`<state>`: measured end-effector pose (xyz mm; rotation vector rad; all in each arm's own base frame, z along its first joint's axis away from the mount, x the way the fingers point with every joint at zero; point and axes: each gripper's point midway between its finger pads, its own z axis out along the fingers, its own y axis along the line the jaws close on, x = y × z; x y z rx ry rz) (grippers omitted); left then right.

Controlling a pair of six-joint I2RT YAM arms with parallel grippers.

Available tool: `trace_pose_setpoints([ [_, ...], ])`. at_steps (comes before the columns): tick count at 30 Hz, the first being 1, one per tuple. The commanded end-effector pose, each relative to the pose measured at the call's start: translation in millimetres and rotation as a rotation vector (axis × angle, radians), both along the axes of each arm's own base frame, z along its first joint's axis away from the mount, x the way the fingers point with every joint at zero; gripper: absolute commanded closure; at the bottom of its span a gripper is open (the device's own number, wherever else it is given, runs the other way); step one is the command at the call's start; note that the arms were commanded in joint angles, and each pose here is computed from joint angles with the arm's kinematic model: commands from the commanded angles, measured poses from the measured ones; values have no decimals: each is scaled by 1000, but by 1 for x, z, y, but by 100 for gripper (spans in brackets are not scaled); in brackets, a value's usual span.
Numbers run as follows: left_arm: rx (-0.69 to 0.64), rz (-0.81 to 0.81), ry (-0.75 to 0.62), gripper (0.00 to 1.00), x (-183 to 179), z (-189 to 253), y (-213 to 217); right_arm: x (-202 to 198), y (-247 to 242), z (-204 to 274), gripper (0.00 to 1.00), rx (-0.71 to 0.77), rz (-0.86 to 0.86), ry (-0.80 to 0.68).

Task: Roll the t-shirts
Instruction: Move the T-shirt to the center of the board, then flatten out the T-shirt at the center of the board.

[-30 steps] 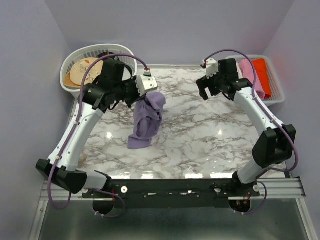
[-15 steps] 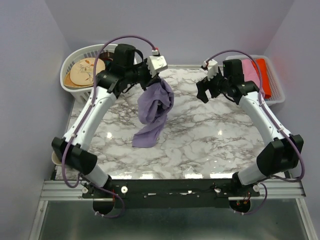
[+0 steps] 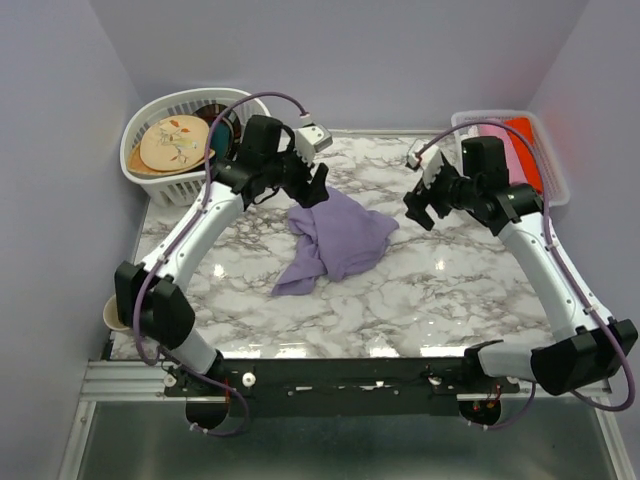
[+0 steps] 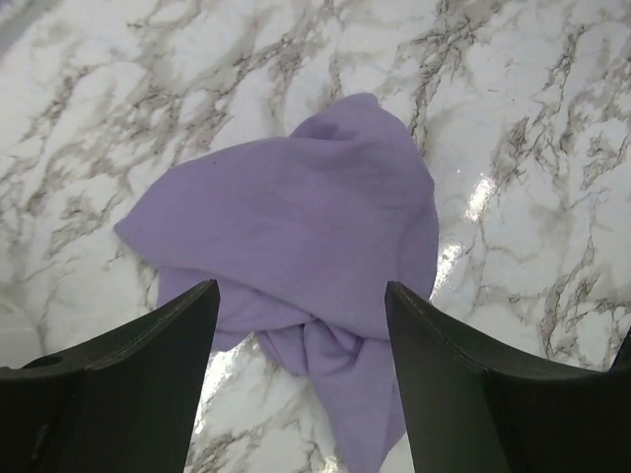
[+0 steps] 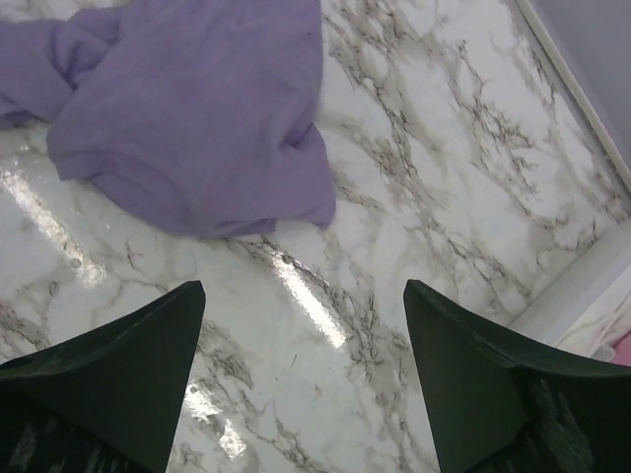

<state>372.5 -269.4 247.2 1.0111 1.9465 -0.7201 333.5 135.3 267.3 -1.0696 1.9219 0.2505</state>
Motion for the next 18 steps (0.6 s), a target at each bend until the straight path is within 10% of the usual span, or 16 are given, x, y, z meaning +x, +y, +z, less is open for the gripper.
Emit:
trace_pose_setpoints([
  [1, 43, 112, -186, 23, -17, 54, 39, -16, 33, -43, 10, -117, 309, -34],
  [9, 315, 237, -134, 28, -44, 30, 106, -30, 99, -118, 18, -132, 710, -130],
  [18, 305, 356, -98, 27, -63, 17, 145, -49, 148, -160, 22, -209, 920, -144],
])
